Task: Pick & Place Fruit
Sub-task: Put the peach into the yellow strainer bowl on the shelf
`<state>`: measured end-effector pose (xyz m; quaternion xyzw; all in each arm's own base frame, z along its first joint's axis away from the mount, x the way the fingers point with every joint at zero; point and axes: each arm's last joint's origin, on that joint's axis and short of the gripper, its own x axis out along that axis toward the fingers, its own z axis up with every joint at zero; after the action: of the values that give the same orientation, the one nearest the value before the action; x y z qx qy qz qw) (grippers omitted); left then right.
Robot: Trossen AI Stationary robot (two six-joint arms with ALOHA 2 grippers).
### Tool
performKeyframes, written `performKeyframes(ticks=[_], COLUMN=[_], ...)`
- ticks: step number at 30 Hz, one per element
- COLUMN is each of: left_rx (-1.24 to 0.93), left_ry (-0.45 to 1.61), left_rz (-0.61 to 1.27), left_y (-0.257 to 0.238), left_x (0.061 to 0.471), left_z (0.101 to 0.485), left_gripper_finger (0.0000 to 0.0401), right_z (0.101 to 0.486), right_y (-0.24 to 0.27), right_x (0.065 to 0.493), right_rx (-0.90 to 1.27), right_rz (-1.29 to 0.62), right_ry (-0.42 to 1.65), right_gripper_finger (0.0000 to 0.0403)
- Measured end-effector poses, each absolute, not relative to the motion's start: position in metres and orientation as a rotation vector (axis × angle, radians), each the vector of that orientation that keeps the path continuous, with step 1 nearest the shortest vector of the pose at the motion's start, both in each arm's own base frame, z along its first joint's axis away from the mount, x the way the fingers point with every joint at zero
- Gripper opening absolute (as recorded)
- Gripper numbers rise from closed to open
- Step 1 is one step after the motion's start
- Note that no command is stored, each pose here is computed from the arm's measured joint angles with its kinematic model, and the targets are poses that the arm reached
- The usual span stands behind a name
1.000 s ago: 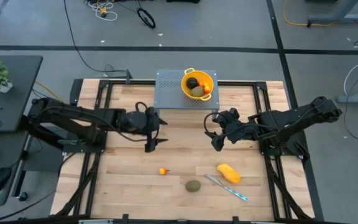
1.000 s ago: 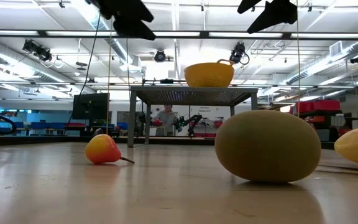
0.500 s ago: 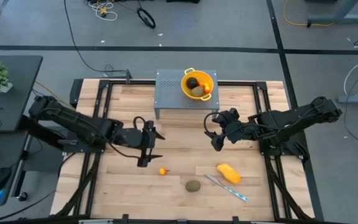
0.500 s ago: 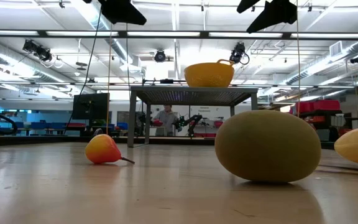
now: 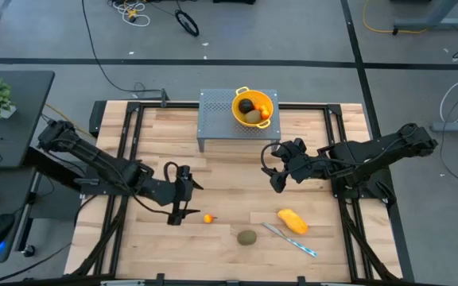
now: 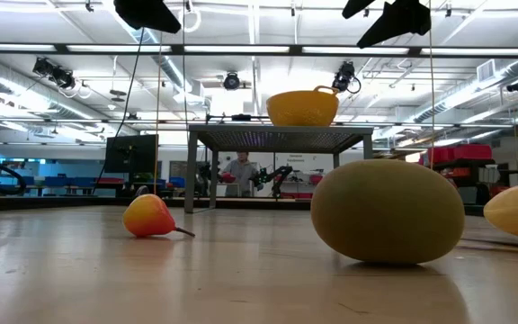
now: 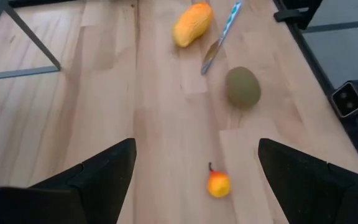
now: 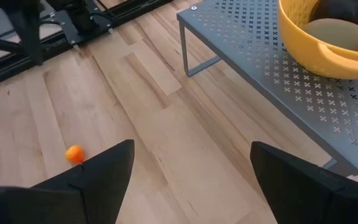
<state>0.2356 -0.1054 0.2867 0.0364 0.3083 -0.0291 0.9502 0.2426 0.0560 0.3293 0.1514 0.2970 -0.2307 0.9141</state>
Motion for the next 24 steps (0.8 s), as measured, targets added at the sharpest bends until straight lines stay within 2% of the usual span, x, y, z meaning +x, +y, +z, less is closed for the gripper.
performKeyframes(ticks=[5, 9, 24], left_rx=[0.077, 0.076, 0.101], left_ry=[0.619, 0.621, 0.834], left_rz=[-0.056, -0.125, -0.060], left_y=[-0.114, -0.130, -0.165], left_x=[0.236, 0.244, 0.276], left_z=[0.284, 0.274, 0.192], left_gripper_finger=[0.0347, 0.0347, 0.0347], right_z=[0.329, 0.329, 0.329], right_y=[0.056, 0.056, 0.056], right_x=[0.243, 0.243, 0.242], right_rx=[0.319, 0.318, 0.303], right_rz=[-0.470, -0.468, -0.473], right_ry=[0.614, 0.616, 0.620], right_gripper_finger=[0.0332, 0.0332, 0.0332])
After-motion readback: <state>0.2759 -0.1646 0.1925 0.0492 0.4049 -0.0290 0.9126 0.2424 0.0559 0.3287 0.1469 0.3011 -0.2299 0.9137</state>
